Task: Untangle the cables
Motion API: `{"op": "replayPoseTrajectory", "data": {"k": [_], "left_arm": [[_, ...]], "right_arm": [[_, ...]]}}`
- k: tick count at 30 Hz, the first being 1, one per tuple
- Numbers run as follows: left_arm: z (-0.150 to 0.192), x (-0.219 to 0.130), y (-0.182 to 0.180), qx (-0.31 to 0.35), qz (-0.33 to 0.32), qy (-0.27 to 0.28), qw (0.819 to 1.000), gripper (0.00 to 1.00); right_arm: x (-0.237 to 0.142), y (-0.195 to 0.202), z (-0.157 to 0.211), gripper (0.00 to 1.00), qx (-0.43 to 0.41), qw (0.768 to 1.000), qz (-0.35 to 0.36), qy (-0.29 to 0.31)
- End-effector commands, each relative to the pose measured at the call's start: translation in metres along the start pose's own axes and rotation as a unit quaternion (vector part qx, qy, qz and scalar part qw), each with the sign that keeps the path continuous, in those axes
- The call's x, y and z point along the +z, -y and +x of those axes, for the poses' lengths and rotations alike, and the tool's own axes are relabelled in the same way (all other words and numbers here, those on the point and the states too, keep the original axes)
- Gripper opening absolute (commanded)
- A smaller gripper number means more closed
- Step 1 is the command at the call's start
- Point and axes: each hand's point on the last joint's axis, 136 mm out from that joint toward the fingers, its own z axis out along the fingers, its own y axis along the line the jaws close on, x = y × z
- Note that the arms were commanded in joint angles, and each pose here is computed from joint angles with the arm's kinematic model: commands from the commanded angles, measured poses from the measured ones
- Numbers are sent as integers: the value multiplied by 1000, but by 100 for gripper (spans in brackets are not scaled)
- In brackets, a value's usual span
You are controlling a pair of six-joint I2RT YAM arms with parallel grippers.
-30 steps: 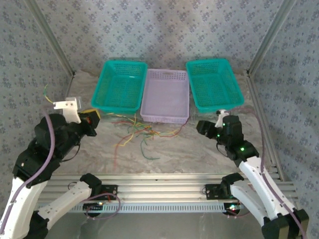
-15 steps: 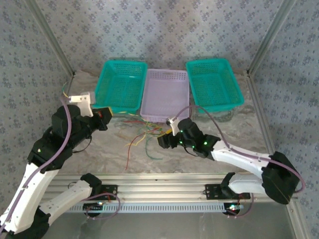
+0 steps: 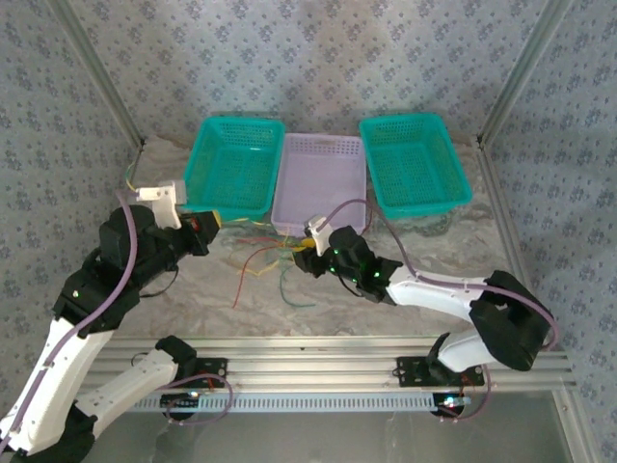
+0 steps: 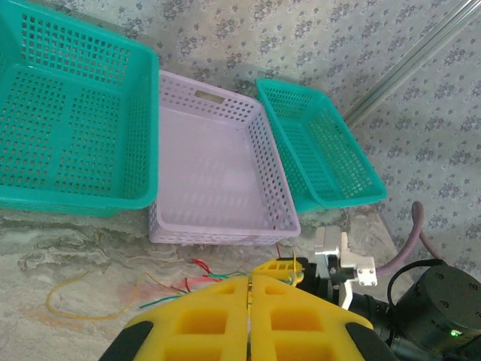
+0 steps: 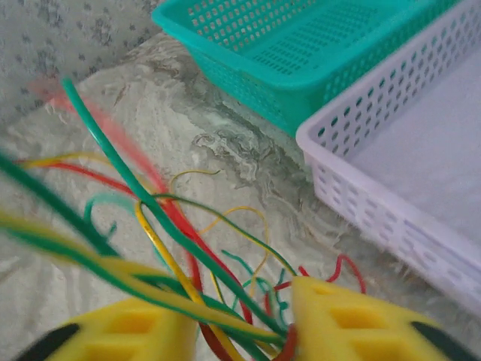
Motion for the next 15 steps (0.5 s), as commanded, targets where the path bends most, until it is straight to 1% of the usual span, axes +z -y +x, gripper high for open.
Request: {"op": "replayPoseTrajectory", "data": {"k": [1, 5, 8, 11, 15], "left_arm": [[-9, -6, 4, 1, 4, 14, 1000, 0], [-28, -30, -5, 24, -29, 56, 998, 0], [-43, -47, -10, 34, -52, 87, 994, 0], [-60, -68, -17, 39, -79, 131, 988, 0], [-79, -93, -25, 46, -111, 176, 977, 0]], "right_arm": [[1, -2, -19, 16, -25, 999, 7, 25], [-5, 2, -5, 0, -32, 999, 18, 2], [-10, 6, 9, 0, -29, 999, 26, -14], [-17, 13, 24, 0, -26, 998, 41, -36], [-32, 29, 41, 0, -28, 994, 81, -70]]}}
